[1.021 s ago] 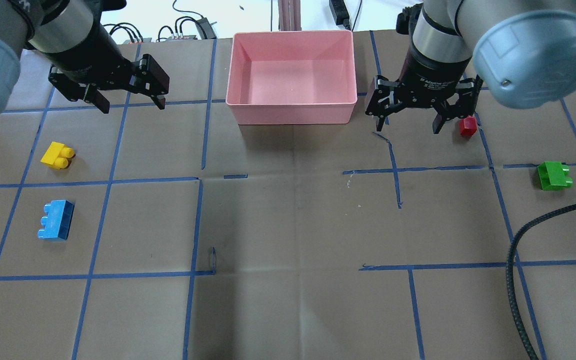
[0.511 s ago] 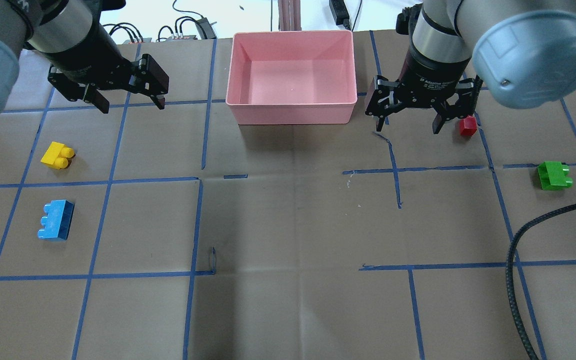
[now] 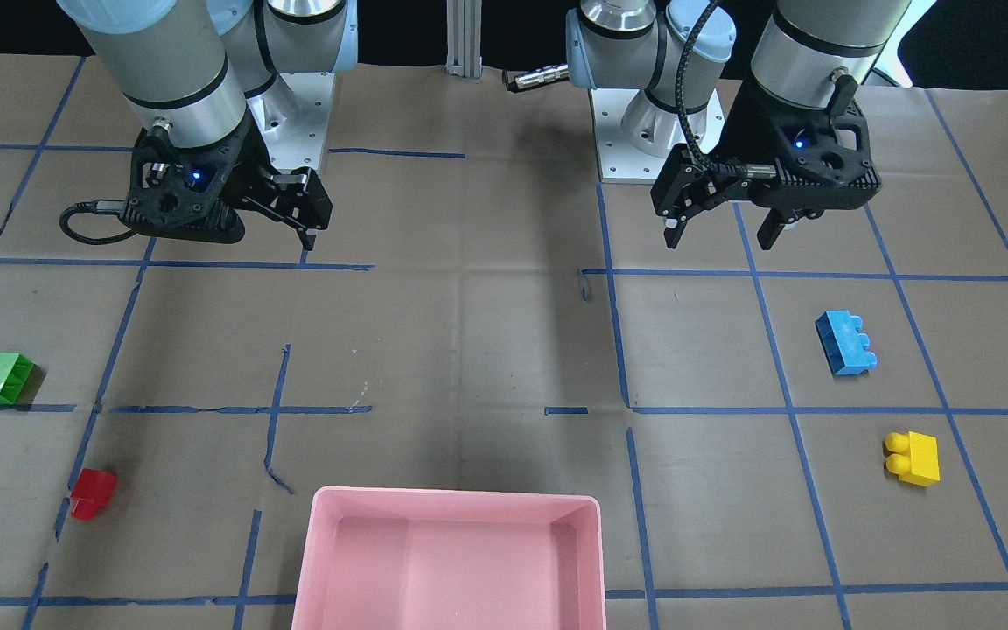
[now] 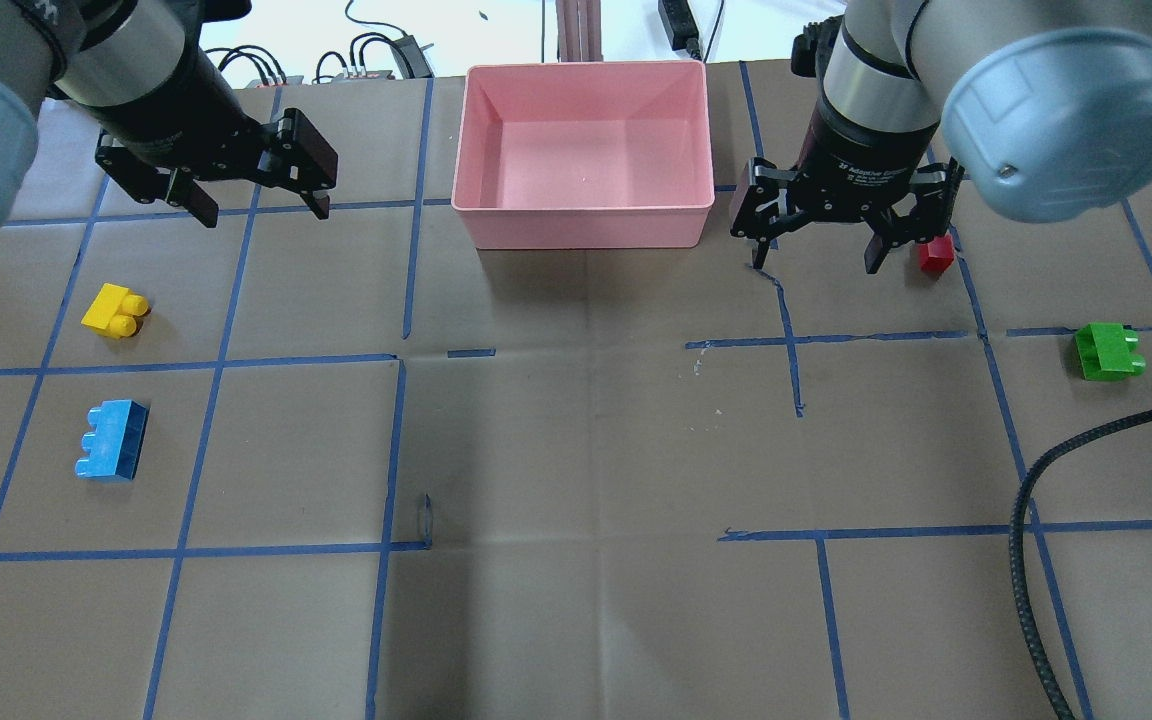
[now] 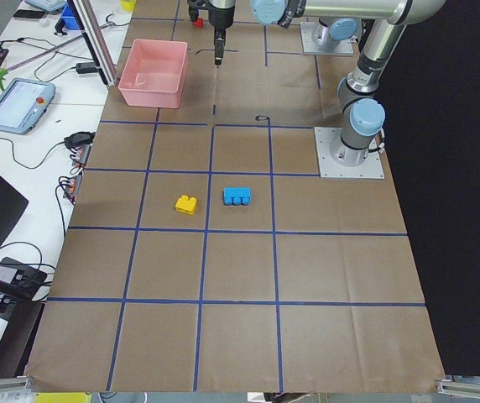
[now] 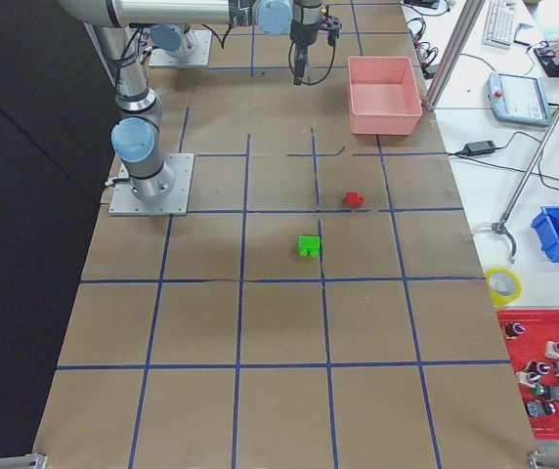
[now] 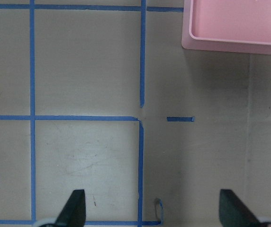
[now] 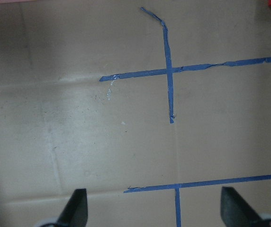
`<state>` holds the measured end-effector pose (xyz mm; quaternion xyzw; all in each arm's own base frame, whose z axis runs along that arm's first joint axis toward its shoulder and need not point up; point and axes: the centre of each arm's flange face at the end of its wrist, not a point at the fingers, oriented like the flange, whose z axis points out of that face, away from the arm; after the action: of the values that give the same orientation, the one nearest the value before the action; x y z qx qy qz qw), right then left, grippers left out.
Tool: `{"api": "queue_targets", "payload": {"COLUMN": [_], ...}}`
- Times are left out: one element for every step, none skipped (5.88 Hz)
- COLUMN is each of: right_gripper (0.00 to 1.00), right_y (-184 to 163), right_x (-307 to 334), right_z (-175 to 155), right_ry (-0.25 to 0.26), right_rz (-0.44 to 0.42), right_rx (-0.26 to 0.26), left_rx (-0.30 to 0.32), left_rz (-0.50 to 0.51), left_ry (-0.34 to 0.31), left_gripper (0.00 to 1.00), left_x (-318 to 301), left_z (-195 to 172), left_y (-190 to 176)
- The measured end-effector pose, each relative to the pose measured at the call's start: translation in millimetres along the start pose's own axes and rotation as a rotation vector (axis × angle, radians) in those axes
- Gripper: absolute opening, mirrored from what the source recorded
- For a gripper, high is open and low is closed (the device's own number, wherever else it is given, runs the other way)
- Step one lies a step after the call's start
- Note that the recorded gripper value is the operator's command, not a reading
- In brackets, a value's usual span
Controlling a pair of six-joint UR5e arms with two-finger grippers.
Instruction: Put all blocks into box
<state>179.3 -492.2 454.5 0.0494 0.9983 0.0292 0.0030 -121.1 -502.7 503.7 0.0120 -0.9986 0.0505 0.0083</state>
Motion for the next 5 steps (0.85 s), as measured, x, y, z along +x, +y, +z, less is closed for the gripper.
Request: {"api": "queue_targets", "payload": {"right_gripper": [1.0,1.0,1.0,1.0,1.0], "right_y": [0,-2,-5,-10,-13], "right_x": [0,5,20,48,82], "right_z": [-1,-1,-2,-5,-10], "right_ry": [-0.001,0.0,0.001,-0.001,-0.005], "right_rz": [0.001,-0.006,-0.035,-0.058,-0.06], "right_rx": [0.001,0.001,-0.004,-0.005,0.0], "left_rx": [-0.005,-0.005,-0.005,-0.014,-0.028], "left_rz": [-0.017,-0.031,-0.027,-0.016,-0.001], "left_ry": [-0.003,-0.006,-0.013,-0.018,-0.021], "left_gripper": [1.0,1.0,1.0,1.0,1.0], "left_x": [-12,-36,-72,-116,-167], "left_z": [1,0,-1,3,11], "left_y": [-2,-6,-11,-12,-8]}}
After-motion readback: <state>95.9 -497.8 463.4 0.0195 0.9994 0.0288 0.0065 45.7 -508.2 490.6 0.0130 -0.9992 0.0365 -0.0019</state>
